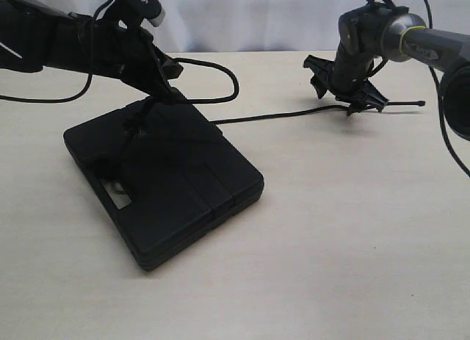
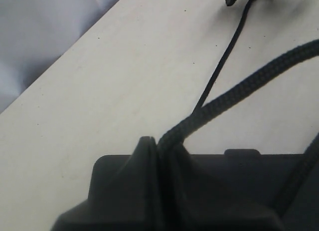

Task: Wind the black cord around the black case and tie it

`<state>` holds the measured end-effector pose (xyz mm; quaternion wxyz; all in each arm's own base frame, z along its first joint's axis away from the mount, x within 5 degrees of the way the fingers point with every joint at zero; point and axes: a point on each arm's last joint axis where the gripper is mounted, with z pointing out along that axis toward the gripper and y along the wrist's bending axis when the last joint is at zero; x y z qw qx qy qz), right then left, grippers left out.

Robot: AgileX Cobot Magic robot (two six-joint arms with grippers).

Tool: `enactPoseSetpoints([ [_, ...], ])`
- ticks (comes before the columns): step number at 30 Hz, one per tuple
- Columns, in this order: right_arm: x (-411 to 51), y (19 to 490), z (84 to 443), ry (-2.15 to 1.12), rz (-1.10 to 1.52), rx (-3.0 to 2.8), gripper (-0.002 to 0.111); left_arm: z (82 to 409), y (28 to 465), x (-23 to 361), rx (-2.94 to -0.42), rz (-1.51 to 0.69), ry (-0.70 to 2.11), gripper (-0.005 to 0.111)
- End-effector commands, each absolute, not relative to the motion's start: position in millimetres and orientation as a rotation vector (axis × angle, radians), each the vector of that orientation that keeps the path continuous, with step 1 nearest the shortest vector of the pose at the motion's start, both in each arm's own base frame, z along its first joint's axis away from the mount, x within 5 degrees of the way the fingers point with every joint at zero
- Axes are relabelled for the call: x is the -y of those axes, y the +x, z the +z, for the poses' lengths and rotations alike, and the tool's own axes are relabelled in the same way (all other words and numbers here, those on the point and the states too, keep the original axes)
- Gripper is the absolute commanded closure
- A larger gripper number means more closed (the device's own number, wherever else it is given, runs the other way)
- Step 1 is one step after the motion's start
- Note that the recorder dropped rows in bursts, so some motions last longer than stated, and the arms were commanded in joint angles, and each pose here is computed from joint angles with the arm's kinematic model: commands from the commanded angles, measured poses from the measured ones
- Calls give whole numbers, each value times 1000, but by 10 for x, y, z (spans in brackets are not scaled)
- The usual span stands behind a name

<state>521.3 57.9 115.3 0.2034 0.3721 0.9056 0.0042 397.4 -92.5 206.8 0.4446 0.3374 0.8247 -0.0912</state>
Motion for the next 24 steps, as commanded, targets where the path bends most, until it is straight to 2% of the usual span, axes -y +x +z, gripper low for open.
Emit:
enactPoseSetpoints([
  [1, -566, 5189, 947, 1044, -21, -2585, 43, 2070, 3970, 930, -2045, -234, 832, 107],
  [3, -571, 5149, 903, 988, -53, -2658, 51, 2070, 3970, 930, -2045, -234, 832, 107],
  [5, -578, 5084, 896, 980, -84, -2737, 87, 2070, 3970, 930, -2045, -234, 832, 107],
  [6, -571, 5059, 892, 983, -108, -2761, 101, 2070, 3970, 930, -2045, -234, 832, 107],
  [7, -565, 5033, 914, 972, -133, -2788, 104, 2070, 3970, 930, -2045, -234, 832, 107],
  [12, -613, 5016, 1302, 703, -134, -2822, 104, 2070, 3970, 930, -2045, -234, 832, 107],
  [16, -840, 4949, 1638, 401, -129, -2820, 104, 2070, 3966, 936, -2043, -243, 837, 107],
  [22, -1199, 4738, 1947, 157, -56, -2666, 104, 2062, 3969, 901, -2068, -261, 788, 107],
  [24, -1232, 4618, 1951, 77, -36, -2639, 104, 2045, 3958, 869, -2080, -286, 776, 107],
])
